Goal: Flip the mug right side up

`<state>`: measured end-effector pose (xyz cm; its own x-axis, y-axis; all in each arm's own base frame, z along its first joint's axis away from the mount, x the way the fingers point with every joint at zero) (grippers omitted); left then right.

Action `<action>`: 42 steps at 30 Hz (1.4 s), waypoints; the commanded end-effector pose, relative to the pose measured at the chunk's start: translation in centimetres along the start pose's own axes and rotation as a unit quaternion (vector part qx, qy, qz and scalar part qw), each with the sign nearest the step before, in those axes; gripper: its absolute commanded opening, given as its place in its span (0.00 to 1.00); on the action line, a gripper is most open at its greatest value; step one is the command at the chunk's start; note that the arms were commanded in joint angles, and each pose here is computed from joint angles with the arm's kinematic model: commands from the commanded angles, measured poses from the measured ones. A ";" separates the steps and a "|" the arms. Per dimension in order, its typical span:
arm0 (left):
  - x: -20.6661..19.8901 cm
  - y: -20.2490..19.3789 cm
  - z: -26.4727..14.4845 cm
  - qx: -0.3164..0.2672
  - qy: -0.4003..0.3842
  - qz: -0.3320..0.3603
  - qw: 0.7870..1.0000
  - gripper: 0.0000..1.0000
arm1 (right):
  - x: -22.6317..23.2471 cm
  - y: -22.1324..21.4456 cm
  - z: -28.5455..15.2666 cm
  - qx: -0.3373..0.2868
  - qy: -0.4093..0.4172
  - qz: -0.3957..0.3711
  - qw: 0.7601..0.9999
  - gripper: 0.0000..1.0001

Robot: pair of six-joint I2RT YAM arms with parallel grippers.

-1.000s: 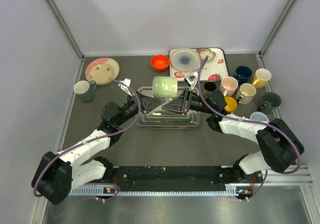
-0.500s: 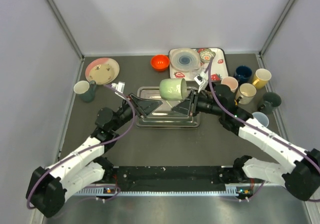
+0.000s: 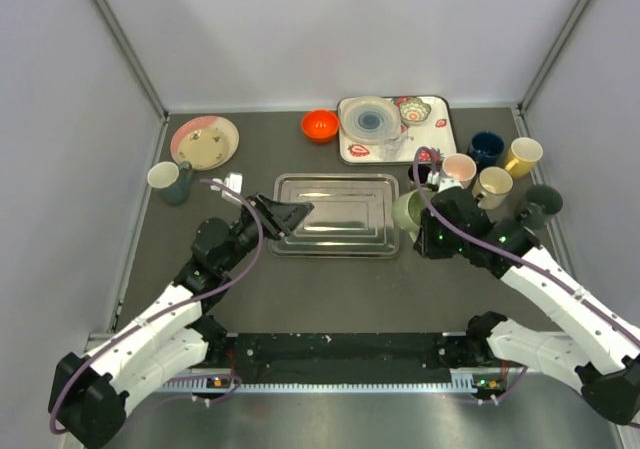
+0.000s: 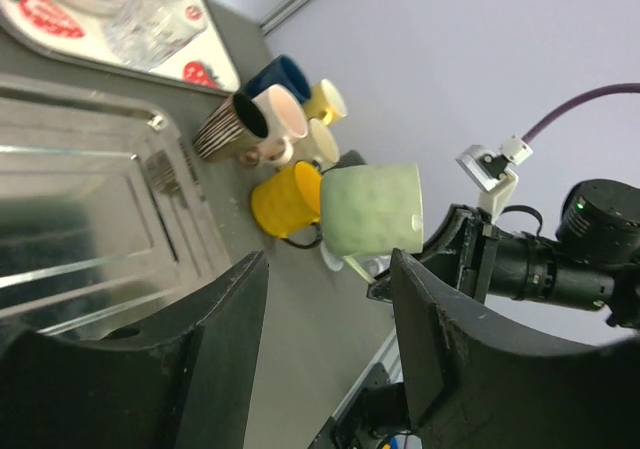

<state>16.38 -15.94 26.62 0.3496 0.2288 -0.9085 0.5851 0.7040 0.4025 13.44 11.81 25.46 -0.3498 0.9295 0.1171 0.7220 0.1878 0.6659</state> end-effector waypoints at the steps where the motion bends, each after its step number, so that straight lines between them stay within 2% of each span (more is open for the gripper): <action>1: 1.7 -0.4 0.3 0.014 0.059 0.006 0.998 0.57 | -1.0 -1.5 1.2 0.032 -0.058 0.004 0.998 0.00; 7: 3.3 -1.0 0.1 0.040 0.115 0.004 0.993 0.55 | -1.3 -3.6 3.7 0.071 -0.071 0.011 0.995 0.00; 15: 4.9 -1.0 -0.2 0.034 0.203 0.018 0.978 0.55 | -1.7 -5.0 6.8 0.115 -0.122 0.023 0.986 0.00; 26: 5.6 -1.0 -0.7 0.036 0.242 0.031 0.969 0.55 | -2.5 -6.3 9.3 0.146 -0.138 0.041 0.979 0.00; 28: 5.7 -1.0 -0.8 0.038 0.245 0.033 0.968 0.56 | -2.4 -6.2 9.2 0.144 -0.128 0.040 0.980 0.08; 29: 5.8 -1.0 -0.8 0.039 0.248 0.032 0.967 0.56 | -2.3 -6.1 9.1 0.142 -0.124 0.041 0.981 0.21; 32: 5.7 -1.0 -0.8 0.040 0.249 0.034 0.967 0.56 | -2.2 -5.7 8.5 0.130 -0.113 0.045 0.984 0.42; 35: 5.7 -1.0 -0.7 0.042 0.250 0.036 0.967 0.57 | -2.0 -5.2 7.6 0.118 -0.105 0.049 0.986 0.52; 38: 5.7 -0.9 -0.7 0.042 0.250 0.038 0.966 0.57 | -1.8 -4.5 6.4 0.108 -0.095 0.052 0.988 0.57; 42: 5.6 -0.8 -0.9 0.037 0.254 0.043 0.966 0.58 | -0.3 -2.0 3.6 0.065 -0.065 0.044 0.995 0.62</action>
<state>16.65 -14.58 19.27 -0.0418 0.6002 -0.7987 0.6653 0.6131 0.4259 14.03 11.19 16.55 -0.1802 0.9836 -0.0047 0.8837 0.1640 0.4384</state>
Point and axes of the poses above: each gripper's point midway between its finger pads, its own z axis out along the fingers, its own x axis along the line the jaws close on, y = z × x, the point moved 10 cm from there along -z, back along the fingers, and after that the axes turned 12 degrees about -z, right-handed, at the moved point
